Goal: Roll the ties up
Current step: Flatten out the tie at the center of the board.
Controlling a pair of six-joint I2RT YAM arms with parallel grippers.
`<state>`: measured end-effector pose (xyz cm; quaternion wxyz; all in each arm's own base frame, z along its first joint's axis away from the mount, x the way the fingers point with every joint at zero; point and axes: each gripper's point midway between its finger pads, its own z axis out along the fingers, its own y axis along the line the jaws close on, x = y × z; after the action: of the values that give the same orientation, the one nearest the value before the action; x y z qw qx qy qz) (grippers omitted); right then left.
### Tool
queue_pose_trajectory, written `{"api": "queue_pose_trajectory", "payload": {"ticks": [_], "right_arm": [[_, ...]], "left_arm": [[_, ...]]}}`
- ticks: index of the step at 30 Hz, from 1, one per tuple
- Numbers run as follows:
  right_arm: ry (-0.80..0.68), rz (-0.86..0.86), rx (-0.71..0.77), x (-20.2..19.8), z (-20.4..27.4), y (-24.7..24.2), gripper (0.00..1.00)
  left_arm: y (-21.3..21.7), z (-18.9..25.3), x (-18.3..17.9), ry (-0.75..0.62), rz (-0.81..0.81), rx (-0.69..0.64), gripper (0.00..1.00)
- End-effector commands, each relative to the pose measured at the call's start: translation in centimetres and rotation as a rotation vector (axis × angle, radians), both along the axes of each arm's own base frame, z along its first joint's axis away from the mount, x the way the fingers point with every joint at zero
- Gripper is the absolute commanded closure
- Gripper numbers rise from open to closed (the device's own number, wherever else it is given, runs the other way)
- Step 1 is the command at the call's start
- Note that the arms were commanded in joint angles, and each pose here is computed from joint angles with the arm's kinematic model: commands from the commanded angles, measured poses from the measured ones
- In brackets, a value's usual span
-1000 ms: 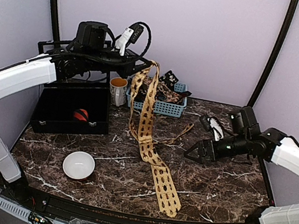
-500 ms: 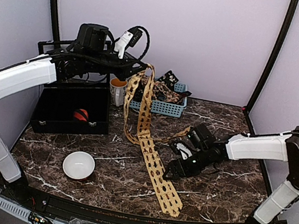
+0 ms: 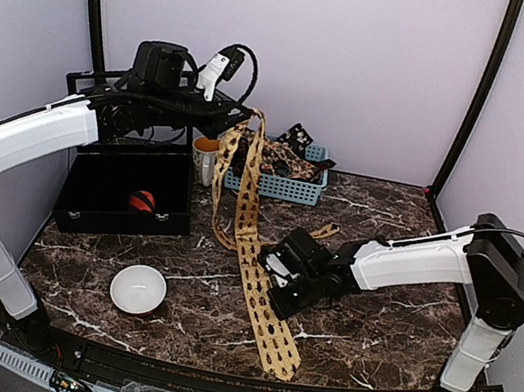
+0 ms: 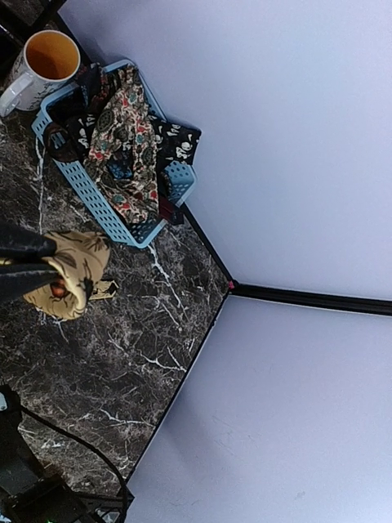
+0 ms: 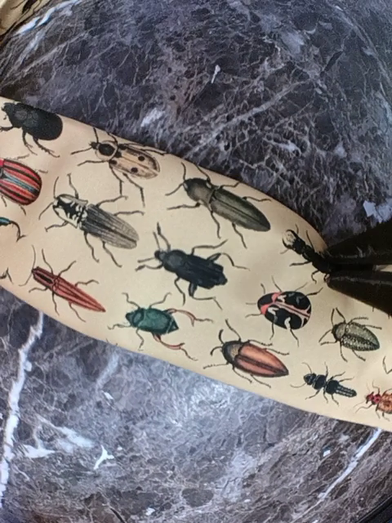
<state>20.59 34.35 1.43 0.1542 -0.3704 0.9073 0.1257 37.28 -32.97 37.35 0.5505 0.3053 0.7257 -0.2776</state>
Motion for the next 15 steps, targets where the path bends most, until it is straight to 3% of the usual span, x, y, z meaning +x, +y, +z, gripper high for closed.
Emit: {"api": "queue_pose_trajectory", "payload": {"ticks": [1, 4, 10, 13, 15], "right_arm": [[0.05, -0.133, -0.354, -1.7, -5.1, -9.0, 1.0], [-0.107, -0.279, -0.38, 2.3, -1.6, -11.4, 1.0], [-0.432, -0.547, -0.256, 11.5, 11.5, -15.9, 1.0], [-0.631, -0.623, -0.232, 14.0, 18.3, -19.0, 1.0], [-0.731, -0.586, -0.206, 14.0, 21.0, -19.5, 1.0]], "left_arm": [[1.2, 0.1, 0.0, 0.011, 0.033, -0.022, 1.0], [1.7, -1.2, 0.4, 0.043, 0.051, -0.015, 1.0], [4.3, -3.3, 2.2, 0.107, 0.127, -0.008, 1.0], [5.6, -4.0, 2.3, 0.111, 0.145, -0.002, 1.0], [6.7, -4.9, 2.3, 0.099, 0.158, 0.028, 1.0]]}}
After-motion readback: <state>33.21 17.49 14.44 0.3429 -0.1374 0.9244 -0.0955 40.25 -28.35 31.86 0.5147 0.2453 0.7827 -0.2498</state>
